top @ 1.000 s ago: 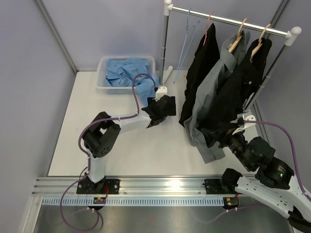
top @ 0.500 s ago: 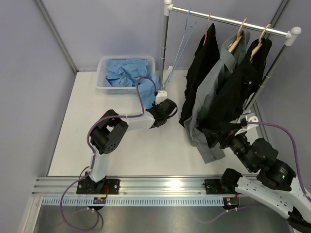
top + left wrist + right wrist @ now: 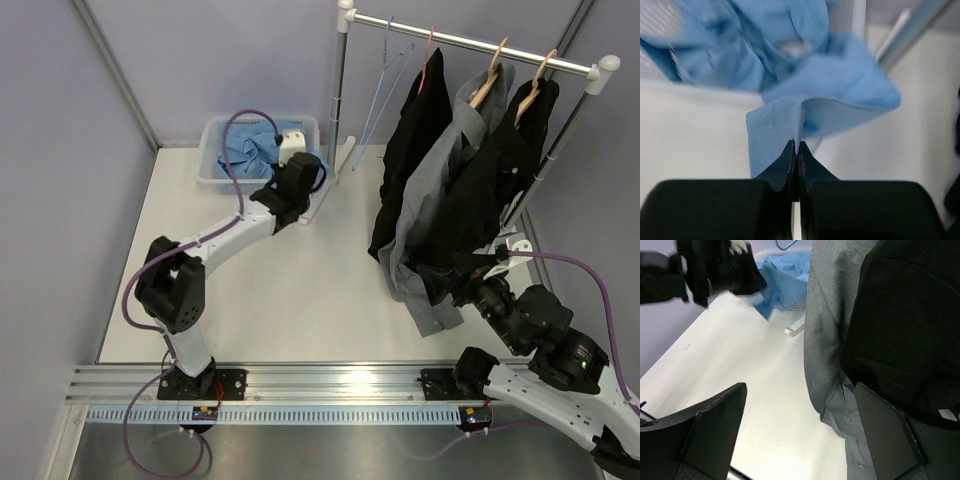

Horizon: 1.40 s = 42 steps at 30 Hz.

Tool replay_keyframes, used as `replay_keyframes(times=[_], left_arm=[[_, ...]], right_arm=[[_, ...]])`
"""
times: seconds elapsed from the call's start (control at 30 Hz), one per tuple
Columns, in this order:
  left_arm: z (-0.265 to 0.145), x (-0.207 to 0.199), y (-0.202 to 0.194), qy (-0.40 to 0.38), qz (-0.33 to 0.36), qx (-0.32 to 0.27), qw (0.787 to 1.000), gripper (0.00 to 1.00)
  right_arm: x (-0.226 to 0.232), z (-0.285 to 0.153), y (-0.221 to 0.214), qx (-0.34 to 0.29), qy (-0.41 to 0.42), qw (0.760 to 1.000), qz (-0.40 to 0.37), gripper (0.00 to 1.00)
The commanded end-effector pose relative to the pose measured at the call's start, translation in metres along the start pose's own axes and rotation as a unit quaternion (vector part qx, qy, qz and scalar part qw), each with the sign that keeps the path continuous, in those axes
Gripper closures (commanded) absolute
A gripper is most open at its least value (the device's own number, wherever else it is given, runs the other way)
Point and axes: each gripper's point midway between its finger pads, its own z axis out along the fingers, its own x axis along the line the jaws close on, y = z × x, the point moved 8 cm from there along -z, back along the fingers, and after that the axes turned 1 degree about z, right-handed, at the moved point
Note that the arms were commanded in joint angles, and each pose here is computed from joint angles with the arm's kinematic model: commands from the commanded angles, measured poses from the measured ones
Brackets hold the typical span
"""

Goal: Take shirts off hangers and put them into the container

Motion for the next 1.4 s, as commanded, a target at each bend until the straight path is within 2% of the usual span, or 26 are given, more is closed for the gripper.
replay_keyframes(times=[0.0,0.17,0.4,0.57,0.67,0.93,1.03,1.1,1.17,1.2,1.27,1.3,1.33,1.37], left_arm=[[-0.013,0.031,0.093,0.027,-0.023,-0.11,0.993,1.0],[0.016,0.065,0.155,0.068,-0.032,-0.169,0.983,1.0],[0.071,0.092,0.191,0.103,-0.028,-0.192,0.976,1.0],[0.139,0.101,0.151,0.109,-0.01,-0.143,0.984,1.0],[0.174,0.111,0.112,0.117,-0.033,-0.093,0.988,0.99],[0.217,0.137,0.035,0.124,-0.062,0.021,0.99,0.92],[0.22,0.143,0.029,0.118,-0.068,0.047,0.99,0.84],[0.218,0.147,0.031,0.119,-0.068,0.049,0.989,0.7],[0.207,0.15,0.047,0.112,-0.069,0.038,0.991,0.57],[0.202,0.151,0.052,0.11,-0.07,0.035,0.991,0.41],[0.178,0.152,0.084,0.093,-0.08,0.005,0.992,0.27],[0.169,0.152,0.095,0.086,-0.085,-0.005,0.993,0.15],[0.16,0.153,0.103,0.079,-0.088,-0.013,0.993,0.1],[0.136,0.154,0.13,0.063,-0.097,-0.041,0.992,0.06]], right_arm=[[0.001,-0.001,0.001,-0.003,0.007,1.0,0.003,0.01],[0.004,-0.004,0.007,-0.013,0.024,1.0,0.003,0.0],[0.004,0.003,0.006,-0.005,0.011,1.0,-0.011,0.0],[0.005,0.009,0.008,0.0,-0.007,1.0,-0.022,0.0],[0.007,0.013,0.009,0.004,-0.009,1.0,-0.026,0.01],[0.009,0.017,0.013,0.004,-0.015,0.999,-0.03,0.01],[0.01,0.018,0.015,0.005,-0.016,0.999,-0.03,0.0],[0.01,0.016,0.016,0.005,-0.018,1.0,-0.025,0.01],[0.009,0.013,0.017,0.003,-0.016,1.0,-0.021,0.01],[0.008,0.012,0.018,0.001,-0.016,1.0,-0.021,0.0],[0.006,0.009,0.021,-0.002,-0.02,1.0,-0.02,0.01],[0.006,0.007,0.024,-0.004,-0.022,1.0,-0.02,0.01],[0.006,0.005,0.029,-0.008,-0.022,1.0,-0.019,0.01],[0.006,0.005,0.032,-0.008,-0.022,0.999,-0.025,0.01]])
